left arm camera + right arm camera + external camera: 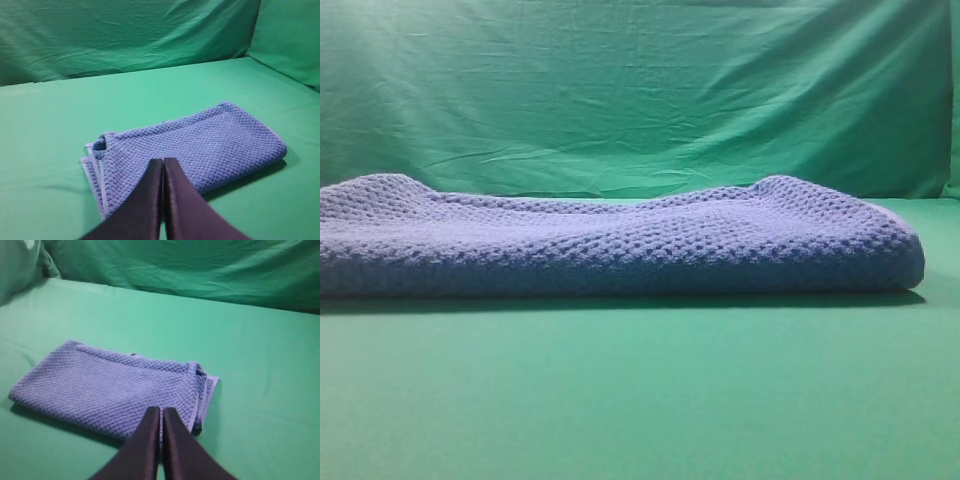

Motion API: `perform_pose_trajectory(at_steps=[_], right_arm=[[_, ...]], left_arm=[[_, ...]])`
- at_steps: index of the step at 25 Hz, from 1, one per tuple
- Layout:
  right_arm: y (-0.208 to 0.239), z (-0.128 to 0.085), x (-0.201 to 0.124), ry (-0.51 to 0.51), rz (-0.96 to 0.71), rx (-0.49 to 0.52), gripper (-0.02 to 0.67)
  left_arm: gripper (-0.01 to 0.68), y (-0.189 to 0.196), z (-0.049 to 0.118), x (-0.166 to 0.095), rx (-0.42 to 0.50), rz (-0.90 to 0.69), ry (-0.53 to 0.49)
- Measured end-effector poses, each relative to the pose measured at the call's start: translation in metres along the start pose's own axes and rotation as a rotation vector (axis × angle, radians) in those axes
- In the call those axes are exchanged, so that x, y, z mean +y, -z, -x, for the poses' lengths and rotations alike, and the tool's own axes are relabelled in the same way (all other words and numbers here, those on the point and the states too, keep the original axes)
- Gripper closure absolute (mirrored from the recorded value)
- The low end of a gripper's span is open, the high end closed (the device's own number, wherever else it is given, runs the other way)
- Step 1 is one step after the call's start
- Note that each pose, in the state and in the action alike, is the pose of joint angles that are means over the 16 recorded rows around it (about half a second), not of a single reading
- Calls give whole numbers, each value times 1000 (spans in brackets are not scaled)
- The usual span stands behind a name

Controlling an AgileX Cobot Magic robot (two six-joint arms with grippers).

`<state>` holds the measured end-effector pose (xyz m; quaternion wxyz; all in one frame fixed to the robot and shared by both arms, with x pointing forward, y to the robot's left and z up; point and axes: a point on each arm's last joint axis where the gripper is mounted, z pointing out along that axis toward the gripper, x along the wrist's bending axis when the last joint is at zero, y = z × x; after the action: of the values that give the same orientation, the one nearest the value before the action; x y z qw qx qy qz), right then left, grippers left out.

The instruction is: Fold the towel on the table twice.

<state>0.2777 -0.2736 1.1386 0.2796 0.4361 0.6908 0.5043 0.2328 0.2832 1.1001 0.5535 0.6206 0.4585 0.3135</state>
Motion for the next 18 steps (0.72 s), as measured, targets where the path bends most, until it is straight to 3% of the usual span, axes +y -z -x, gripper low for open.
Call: perform_pose_trajectory(at_steps=[11, 18], right_arm=[[45, 0, -37, 7, 137, -24, 649], [46, 3, -60, 15, 159, -42, 649]], left_arm=[[673, -5, -3, -26, 4, -21, 48], [673, -17, -8, -34, 22, 6, 59]])
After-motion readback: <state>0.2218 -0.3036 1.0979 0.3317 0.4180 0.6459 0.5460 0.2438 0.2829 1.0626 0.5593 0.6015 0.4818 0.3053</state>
